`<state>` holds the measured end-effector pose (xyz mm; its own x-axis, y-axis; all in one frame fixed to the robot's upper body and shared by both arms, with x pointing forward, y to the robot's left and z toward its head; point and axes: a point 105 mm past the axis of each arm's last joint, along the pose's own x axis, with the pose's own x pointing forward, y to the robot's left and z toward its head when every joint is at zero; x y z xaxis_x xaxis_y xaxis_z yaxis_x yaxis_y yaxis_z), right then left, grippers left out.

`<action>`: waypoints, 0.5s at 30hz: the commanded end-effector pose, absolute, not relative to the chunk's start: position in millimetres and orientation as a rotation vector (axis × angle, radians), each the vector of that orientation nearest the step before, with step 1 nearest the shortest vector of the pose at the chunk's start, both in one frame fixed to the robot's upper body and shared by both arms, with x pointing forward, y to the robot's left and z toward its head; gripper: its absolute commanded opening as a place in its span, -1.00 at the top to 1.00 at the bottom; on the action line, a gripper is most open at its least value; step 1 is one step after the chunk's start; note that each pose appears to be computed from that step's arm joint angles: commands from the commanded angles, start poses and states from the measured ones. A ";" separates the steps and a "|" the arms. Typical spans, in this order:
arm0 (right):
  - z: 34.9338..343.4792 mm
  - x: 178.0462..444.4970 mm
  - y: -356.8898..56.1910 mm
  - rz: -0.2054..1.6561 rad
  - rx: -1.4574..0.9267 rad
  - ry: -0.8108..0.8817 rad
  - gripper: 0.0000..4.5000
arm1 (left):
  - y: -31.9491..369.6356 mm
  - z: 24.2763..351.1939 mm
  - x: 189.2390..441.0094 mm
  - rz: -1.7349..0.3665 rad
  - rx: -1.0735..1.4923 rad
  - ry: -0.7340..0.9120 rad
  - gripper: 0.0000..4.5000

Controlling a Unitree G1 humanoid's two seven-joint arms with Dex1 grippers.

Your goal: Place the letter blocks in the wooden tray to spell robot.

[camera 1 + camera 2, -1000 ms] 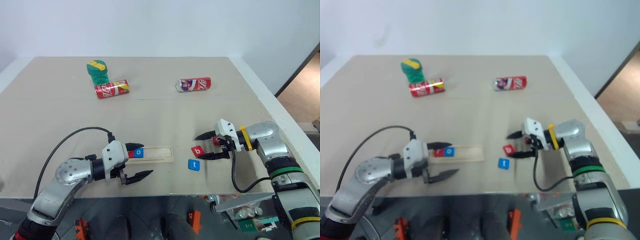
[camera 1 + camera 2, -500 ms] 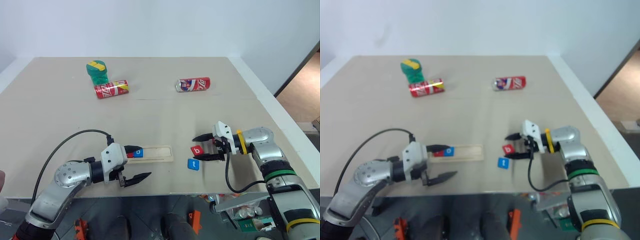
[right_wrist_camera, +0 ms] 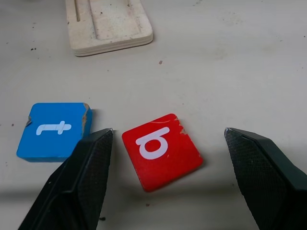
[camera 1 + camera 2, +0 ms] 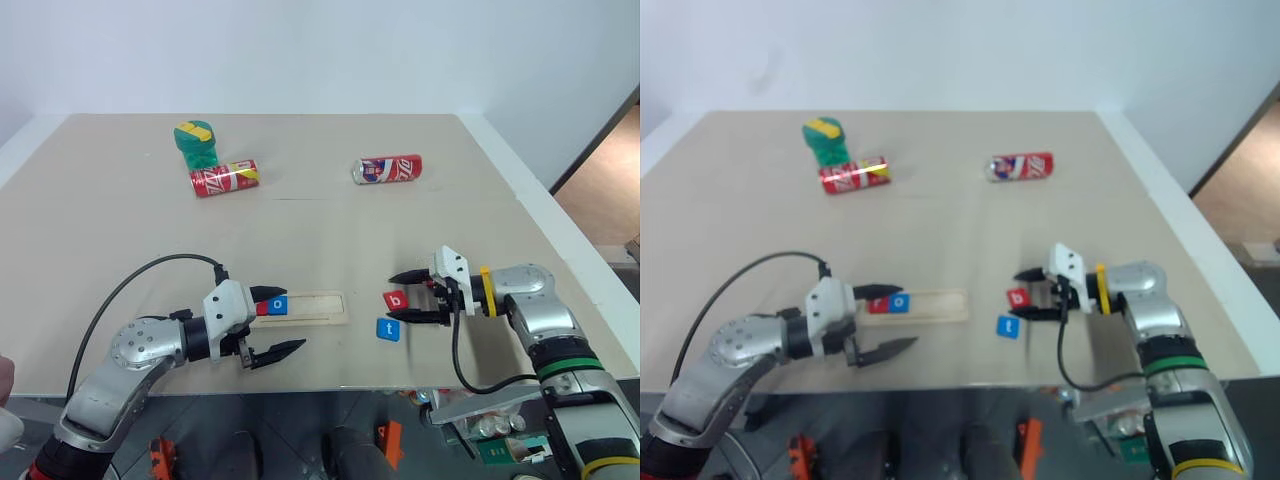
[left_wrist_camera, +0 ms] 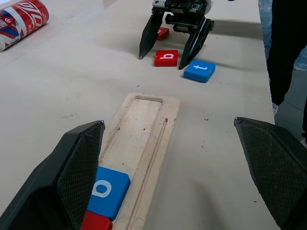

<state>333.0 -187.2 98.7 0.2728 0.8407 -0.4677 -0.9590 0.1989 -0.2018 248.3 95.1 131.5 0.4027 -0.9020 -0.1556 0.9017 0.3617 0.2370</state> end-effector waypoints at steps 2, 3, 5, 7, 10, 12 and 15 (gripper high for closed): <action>104.9 332.9 -190.1 1.282 -0.547 0.255 -0.54 | 95.7 141.9 250.0 -1.154 0.310 -0.044 -1.00; 104.9 333.3 -189.6 1.282 -0.548 0.252 -0.54 | 95.8 142.1 250.1 -1.153 0.306 -0.045 -1.00; 104.6 334.2 -188.6 1.279 -0.547 0.247 -0.54 | 95.9 142.0 250.0 -1.152 0.302 -0.044 -1.00; 104.0 335.5 -188.6 1.263 -0.514 0.258 -0.54 | 96.2 145.9 251.7 -1.132 0.234 -0.044 -1.00; 102.6 335.1 -188.6 1.258 -0.478 0.275 -0.54 | 95.5 150.9 252.1 -1.121 0.155 -0.038 -1.00; 101.5 333.8 -188.7 1.266 -0.485 0.278 -0.54 | 95.7 150.9 251.9 -1.120 0.151 -0.030 -1.00; 102.1 334.6 -188.0 1.263 -0.480 0.274 -0.54 | 96.5 150.0 252.6 -1.114 0.173 -0.029 -1.00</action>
<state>333.7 -187.3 98.0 0.2774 0.8434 -0.4601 -0.9594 0.2180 -0.1787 254.6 97.7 135.9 0.4471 -0.8897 -0.0922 0.8934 0.4391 0.0952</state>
